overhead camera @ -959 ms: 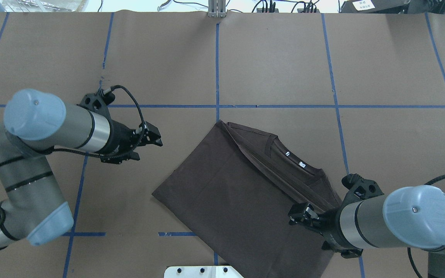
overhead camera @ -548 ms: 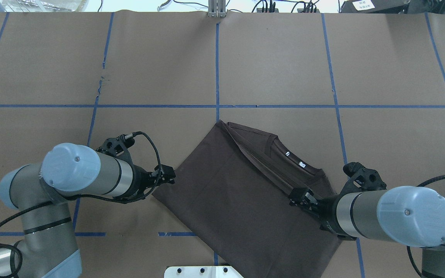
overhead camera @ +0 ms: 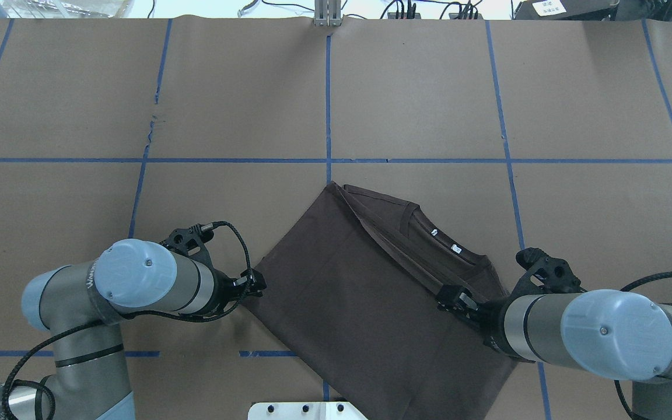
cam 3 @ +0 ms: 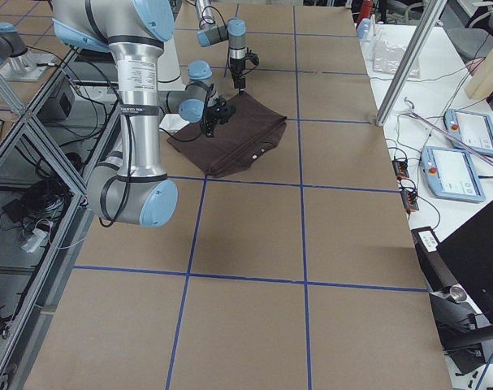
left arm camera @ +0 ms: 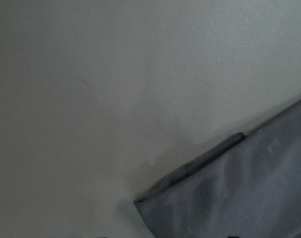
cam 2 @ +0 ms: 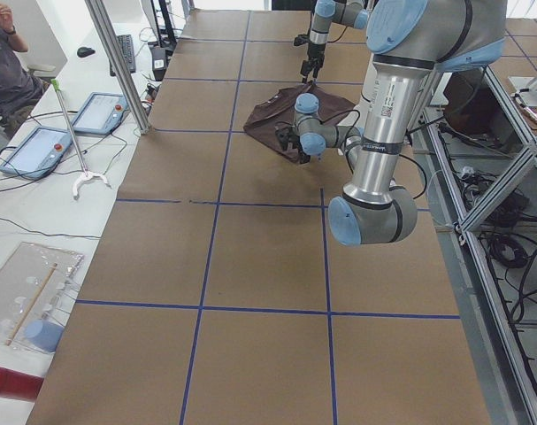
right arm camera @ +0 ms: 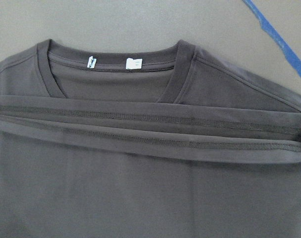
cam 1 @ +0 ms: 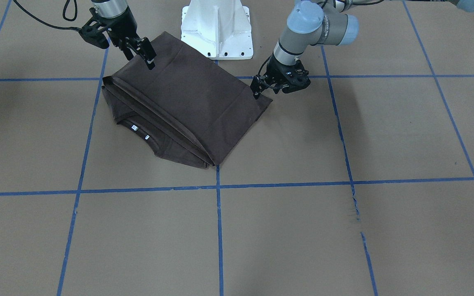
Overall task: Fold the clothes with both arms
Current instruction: 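Grasp the shirt corner with the left gripper and drag it farther from the robot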
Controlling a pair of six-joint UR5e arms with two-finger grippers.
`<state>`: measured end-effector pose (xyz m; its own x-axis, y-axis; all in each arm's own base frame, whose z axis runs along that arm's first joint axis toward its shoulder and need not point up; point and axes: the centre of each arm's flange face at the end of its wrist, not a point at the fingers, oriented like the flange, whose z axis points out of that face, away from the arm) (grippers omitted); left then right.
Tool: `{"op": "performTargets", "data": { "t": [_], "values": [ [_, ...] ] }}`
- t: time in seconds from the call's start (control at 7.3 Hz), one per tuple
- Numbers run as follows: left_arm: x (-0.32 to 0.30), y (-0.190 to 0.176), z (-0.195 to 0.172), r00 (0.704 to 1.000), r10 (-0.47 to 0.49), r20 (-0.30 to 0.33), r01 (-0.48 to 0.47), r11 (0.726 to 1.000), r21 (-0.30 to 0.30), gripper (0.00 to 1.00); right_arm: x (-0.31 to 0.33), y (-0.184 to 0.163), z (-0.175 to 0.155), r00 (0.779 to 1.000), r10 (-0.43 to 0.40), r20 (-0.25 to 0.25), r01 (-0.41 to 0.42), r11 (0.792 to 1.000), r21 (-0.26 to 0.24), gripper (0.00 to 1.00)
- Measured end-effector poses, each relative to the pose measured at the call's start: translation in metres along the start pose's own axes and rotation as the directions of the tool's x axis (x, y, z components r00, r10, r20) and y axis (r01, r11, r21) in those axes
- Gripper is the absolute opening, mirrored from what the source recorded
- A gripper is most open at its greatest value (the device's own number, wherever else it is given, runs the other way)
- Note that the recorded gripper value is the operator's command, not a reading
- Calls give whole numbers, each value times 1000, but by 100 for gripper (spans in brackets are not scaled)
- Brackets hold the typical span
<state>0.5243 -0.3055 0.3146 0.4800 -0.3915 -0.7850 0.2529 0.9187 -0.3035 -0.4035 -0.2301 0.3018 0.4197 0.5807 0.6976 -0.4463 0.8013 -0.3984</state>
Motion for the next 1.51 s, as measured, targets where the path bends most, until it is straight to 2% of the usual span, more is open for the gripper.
{"op": "performTargets", "data": {
  "t": [0.27,0.68,0.96,1.23,1.37,1.51],
  "values": [
    [3,-3,4,1000,1,-1,-1,1000,28,0,0,1,1,1000,-5,6,5,1000,15,100],
    [1,-10,7,1000,5,2,-5,998,65,0,0,3,2,1000,-8,10,7,1000,17,100],
    [5,-34,-15,1000,10,-2,-9,993,119,0,-3,4,0,1000,-7,18,7,1000,13,100],
    [15,-71,-62,994,102,27,-105,976,191,0,-16,12,-6,998,2,56,-2,1000,-7,100],
    [26,-100,-80,990,139,29,-141,961,236,0,-24,17,-10,997,5,82,-3,1000,-21,100],
    [48,-145,-92,987,157,34,-160,942,294,0,-29,19,-11,994,6,111,-1,999,-38,100]
  ]
}}
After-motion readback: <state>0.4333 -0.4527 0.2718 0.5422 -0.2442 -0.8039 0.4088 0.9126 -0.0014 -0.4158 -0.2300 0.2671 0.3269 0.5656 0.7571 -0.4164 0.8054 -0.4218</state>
